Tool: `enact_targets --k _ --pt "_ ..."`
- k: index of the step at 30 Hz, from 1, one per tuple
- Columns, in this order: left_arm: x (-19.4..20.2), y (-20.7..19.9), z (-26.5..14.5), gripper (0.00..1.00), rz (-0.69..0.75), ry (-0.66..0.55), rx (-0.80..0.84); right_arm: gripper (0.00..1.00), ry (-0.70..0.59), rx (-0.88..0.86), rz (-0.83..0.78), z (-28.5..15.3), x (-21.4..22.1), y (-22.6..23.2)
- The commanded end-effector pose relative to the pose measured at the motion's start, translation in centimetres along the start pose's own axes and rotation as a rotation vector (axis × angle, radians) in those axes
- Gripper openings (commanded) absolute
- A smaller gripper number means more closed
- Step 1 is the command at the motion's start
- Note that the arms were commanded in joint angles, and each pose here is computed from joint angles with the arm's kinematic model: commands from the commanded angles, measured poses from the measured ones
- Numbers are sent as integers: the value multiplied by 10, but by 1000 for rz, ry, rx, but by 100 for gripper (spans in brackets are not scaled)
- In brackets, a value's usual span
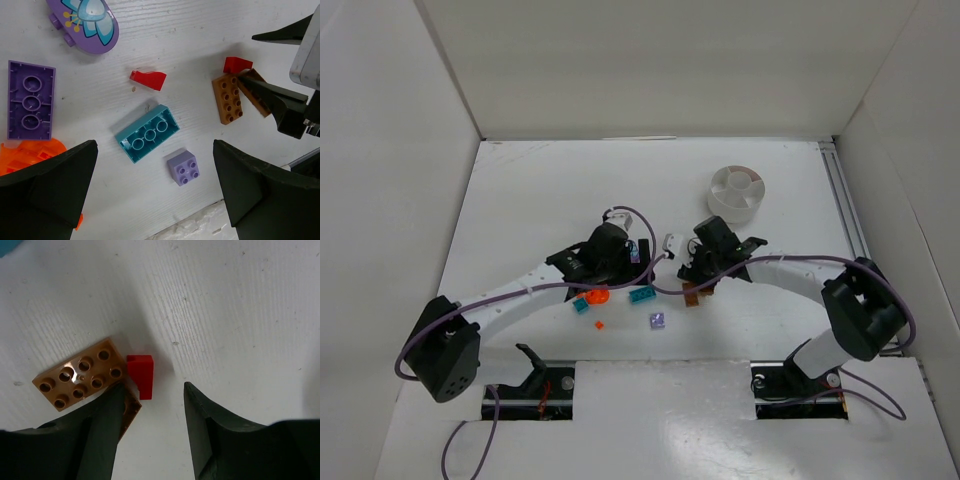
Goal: Sort the legos into containers by color
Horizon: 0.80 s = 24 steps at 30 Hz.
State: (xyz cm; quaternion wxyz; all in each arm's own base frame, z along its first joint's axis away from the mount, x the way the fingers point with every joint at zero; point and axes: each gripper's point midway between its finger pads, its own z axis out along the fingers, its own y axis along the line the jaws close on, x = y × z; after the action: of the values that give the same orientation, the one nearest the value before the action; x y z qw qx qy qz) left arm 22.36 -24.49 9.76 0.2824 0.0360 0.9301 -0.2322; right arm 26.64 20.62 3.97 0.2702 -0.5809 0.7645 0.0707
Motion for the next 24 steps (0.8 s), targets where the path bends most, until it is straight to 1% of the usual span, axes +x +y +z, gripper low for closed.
enact_targets --k 1,4,6,8,10,14,17,19,20,24 --pt "-8 -6 1 100 -5 -27 6 56 -52 8 6 8 -9 -8" --pt "-9 -6 2 100 -5 -21 1 53 -62 0 5 11 -8 -10" --pt "-9 -6 2 100 -5 -21 1 49 -69 1 4 13 -8 -13" --pt "-9 -6 2 100 -5 -21 1 49 -84 -5 2 14 -11 -12" --pt "-9 -6 2 100 -5 -21 1 44 -84 -5 -8 14 -11 -13" --pt "-9 -6 2 100 -5 -21 1 29 -82 -15 1 14 -7 -11" --pt "-9 -6 2 100 -5 -21 1 21 -123 -15 -6 9 -17 -12" --pt "-9 -6 2 100 -5 -21 1 21 -140 -19 -18 7 -21 -12" --pt "-9 -6 2 100 -5 -21 1 22 -151 -11 -21 3 -23 -13" --pt "-9 -6 2 100 -5 -21 1 36 -166 -12 -44 0 -27 -13"
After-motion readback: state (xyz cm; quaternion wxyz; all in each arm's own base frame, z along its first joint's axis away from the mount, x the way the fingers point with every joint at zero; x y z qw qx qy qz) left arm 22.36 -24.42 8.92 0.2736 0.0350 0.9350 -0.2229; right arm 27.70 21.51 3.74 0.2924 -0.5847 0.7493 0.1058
